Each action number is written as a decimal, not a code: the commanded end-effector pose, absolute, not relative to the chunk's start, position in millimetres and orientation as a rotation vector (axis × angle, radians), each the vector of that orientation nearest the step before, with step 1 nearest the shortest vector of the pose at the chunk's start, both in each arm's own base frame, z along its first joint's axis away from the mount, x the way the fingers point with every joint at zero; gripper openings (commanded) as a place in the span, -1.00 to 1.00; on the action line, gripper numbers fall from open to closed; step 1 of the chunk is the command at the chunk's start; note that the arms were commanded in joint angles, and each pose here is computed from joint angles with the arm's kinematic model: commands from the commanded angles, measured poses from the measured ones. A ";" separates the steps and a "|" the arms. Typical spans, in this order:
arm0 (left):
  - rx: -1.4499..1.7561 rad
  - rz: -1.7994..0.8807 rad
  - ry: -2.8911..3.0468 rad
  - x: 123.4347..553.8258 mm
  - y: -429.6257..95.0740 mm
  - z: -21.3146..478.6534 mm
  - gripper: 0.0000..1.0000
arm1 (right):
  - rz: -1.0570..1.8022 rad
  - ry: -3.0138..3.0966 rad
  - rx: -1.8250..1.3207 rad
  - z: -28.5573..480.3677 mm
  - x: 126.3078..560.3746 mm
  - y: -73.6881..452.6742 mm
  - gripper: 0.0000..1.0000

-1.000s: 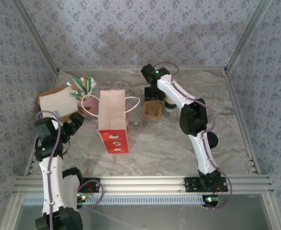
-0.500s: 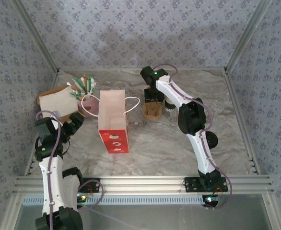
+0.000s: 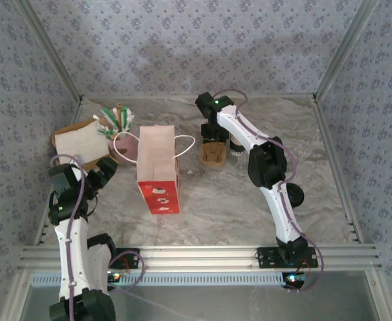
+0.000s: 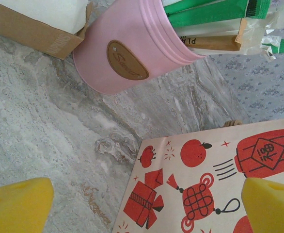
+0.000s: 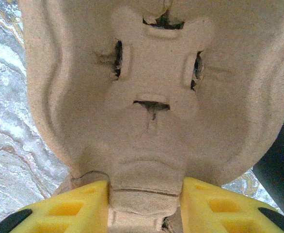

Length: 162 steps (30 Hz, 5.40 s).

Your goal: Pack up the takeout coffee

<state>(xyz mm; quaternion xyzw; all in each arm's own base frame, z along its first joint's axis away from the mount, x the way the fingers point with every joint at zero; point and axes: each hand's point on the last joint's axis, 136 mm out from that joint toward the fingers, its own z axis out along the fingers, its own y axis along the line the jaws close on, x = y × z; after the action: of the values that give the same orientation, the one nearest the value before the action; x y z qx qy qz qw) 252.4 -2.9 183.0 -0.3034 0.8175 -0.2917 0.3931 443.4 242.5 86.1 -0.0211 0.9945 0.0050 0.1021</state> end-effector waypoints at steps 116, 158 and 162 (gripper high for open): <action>-0.524 -0.585 2.406 235.4 -98.7 128.4 0.73 | 0.862 2.301 -0.560 420.8 252.8 299.3 -0.17; -0.442 -0.590 2.278 383.9 -71.3 278.8 0.44 | 1.003 2.465 -0.709 344.0 268.3 381.6 -0.20; -0.436 -0.601 2.290 387.4 -75.4 275.5 0.43 | 0.999 2.479 -0.702 340.4 262.9 376.7 -0.21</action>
<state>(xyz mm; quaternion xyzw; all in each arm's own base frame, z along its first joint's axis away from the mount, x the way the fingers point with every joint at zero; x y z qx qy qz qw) 385.0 -69.5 261.5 -0.1856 0.8909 -0.2208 0.3509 274.2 382.4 313.9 -0.2484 0.8944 0.3321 0.1677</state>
